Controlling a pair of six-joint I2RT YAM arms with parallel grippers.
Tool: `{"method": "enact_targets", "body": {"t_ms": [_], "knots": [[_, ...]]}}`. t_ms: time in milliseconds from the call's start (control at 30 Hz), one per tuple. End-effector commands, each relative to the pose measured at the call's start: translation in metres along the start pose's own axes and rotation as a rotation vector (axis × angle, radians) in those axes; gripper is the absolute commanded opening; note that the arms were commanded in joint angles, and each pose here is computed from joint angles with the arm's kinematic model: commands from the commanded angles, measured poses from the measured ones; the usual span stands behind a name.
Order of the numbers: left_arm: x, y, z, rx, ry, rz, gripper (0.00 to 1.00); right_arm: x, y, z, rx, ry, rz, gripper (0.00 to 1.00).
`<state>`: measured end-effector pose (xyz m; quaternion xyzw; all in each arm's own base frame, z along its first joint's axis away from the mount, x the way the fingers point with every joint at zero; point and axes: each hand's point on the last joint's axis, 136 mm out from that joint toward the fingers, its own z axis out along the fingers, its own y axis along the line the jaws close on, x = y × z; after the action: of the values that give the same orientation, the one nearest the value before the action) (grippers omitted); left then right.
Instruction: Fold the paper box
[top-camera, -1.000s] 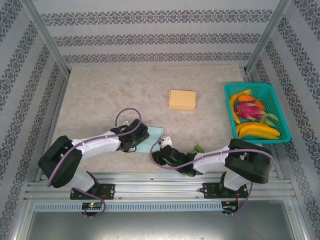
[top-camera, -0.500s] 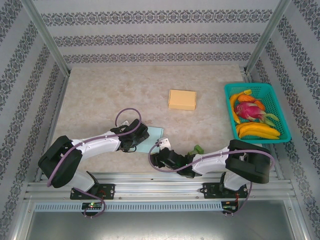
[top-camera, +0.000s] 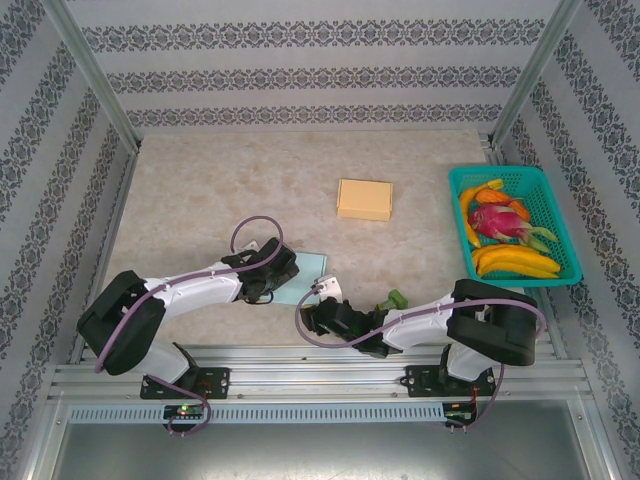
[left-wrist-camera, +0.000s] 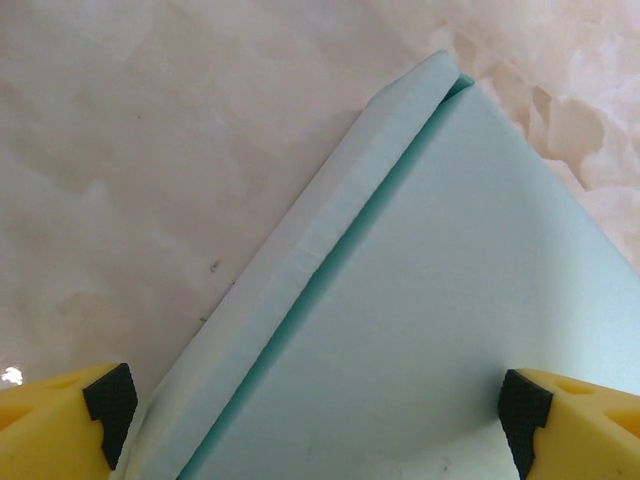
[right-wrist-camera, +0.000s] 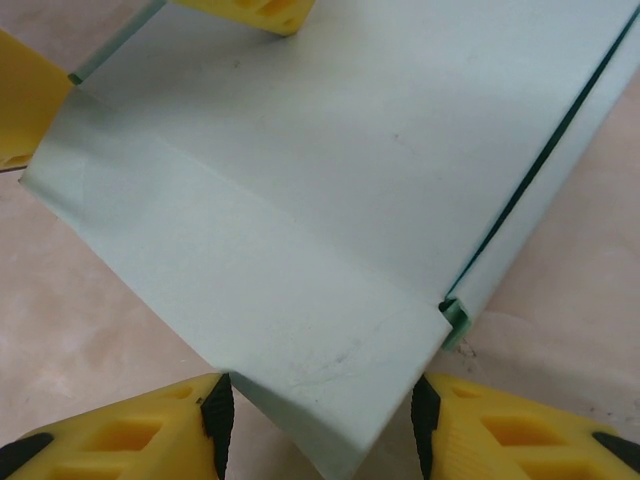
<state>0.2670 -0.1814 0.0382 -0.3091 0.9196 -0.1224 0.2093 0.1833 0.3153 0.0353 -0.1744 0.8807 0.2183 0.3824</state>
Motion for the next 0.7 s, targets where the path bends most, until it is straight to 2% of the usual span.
{"method": "enact_targets", "body": {"t_ms": [0,433,667], "knots": [[0.020,0.028,0.013,-0.107,0.062,0.030,0.94,-0.022,0.019,-0.001,-0.055,-0.089,0.047,0.51],[0.020,0.030,0.015,-0.111,0.060,0.035,0.93,-0.027,0.006,0.001,-0.151,-0.129,0.268,0.48],[0.021,0.030,0.016,-0.110,0.063,0.037,0.93,-0.025,-0.001,0.007,-0.126,-0.130,0.303,0.44]]}}
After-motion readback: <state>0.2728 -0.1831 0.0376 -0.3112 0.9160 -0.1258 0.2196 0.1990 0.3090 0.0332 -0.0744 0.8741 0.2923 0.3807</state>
